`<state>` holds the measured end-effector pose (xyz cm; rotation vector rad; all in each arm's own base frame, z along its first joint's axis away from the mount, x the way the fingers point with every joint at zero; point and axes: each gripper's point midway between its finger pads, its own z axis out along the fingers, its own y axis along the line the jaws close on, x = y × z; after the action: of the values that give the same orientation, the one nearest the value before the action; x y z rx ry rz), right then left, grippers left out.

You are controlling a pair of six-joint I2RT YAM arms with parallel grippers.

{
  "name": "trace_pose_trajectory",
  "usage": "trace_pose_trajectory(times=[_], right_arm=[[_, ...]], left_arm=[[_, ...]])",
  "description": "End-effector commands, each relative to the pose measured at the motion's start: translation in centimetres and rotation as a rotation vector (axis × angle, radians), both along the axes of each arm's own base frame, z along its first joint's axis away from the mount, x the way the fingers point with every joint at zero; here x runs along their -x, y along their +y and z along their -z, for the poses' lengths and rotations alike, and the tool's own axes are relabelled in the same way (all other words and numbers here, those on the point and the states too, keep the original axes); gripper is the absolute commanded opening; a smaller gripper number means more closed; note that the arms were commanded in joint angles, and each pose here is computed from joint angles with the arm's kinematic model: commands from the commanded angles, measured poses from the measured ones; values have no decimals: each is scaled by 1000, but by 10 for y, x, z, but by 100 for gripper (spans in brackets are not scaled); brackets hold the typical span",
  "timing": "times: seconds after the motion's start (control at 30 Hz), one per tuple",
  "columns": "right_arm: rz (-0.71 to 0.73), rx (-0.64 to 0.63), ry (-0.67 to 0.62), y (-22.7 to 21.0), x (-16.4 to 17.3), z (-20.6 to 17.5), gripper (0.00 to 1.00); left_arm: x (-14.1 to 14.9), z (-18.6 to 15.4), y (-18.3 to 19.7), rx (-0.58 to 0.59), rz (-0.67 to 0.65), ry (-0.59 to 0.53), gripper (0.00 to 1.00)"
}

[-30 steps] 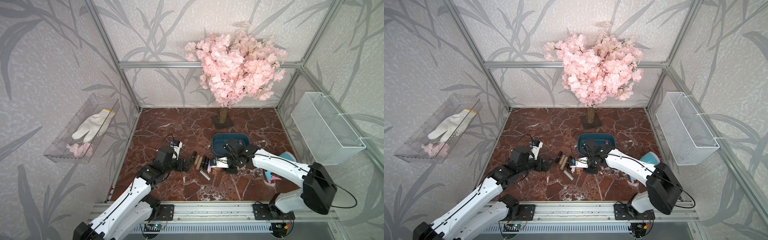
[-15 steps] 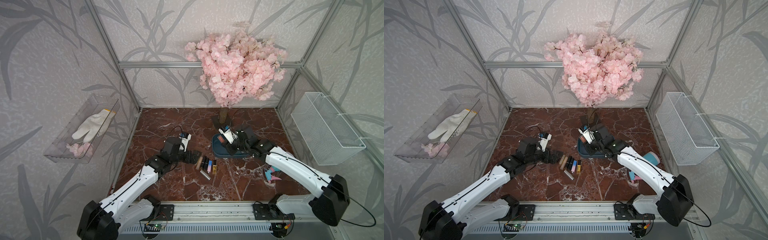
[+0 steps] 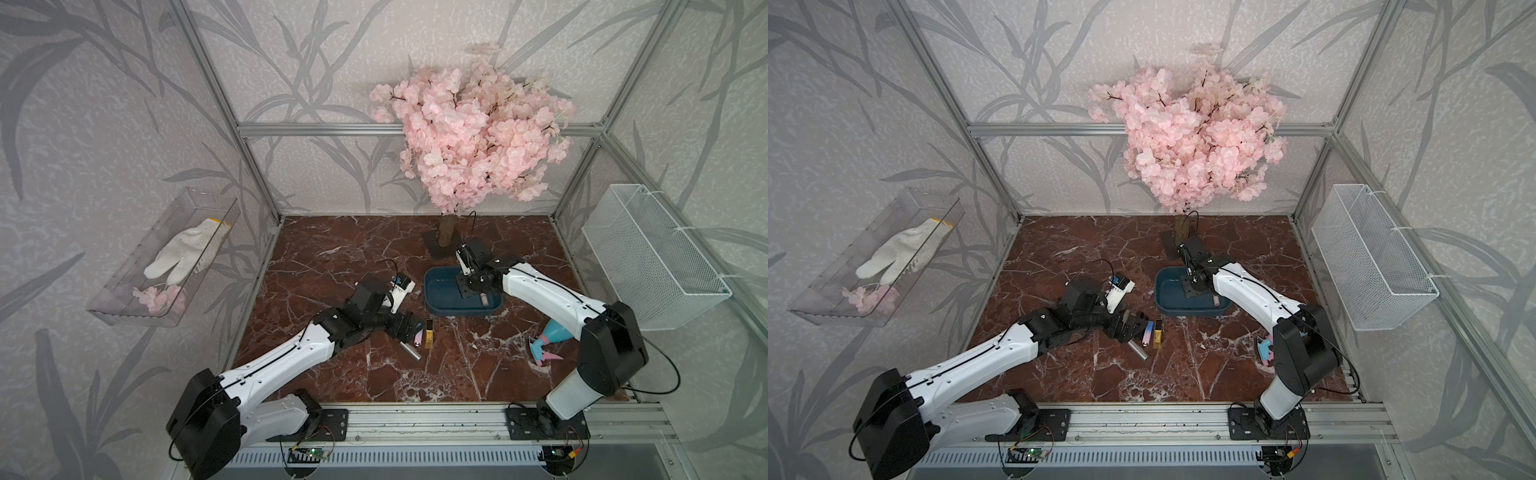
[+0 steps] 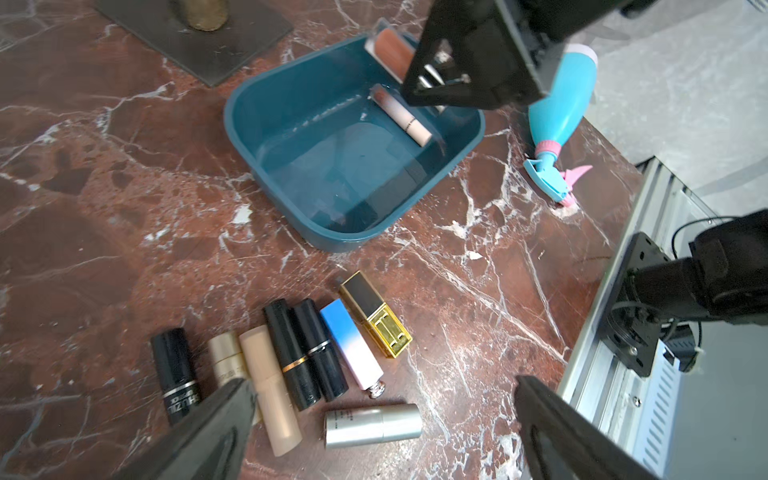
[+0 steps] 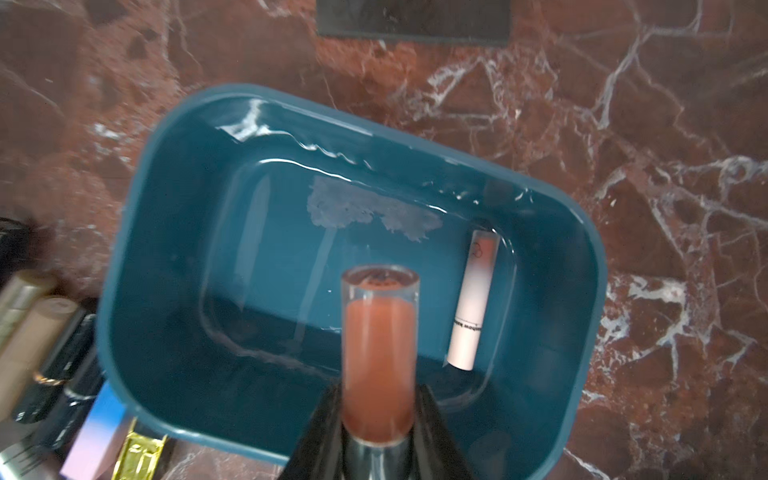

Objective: Put the lipstick into the storage box
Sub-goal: Place the lipstick in the storage box.

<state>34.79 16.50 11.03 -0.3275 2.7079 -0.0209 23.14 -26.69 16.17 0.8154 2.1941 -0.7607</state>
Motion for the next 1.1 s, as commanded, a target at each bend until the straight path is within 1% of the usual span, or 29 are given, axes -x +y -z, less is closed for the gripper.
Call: trace_pose_trajectory(times=[0.0,0.03,0.17,0.37,0.57,0.7,0.93,1.07], right_arm=[[60,9,42,-12,-5,3,20],[63,29,75,-14,-6,16,20],[72,34,133,-22,-11,38,20],[70,24,165,-28,-15,57,20],[67,12,192,-31,-17,73,21],[68,6,195,-31,-22,80,21],[95,37,206,-39,-32,93,22],[100,44,203,-39,-37,95,26]], left_arm=[[3,-12,-13,1,90,-86,100],[3,-12,-14,-3,100,-97,100],[1,-13,-22,-21,146,-139,100],[-9,-12,-44,-88,274,-173,100],[-18,-12,-66,-106,357,-196,100],[-22,-11,-73,-122,366,-202,100],[-25,-9,-76,-123,358,-192,100],[-25,-7,-76,-129,361,-190,100]])
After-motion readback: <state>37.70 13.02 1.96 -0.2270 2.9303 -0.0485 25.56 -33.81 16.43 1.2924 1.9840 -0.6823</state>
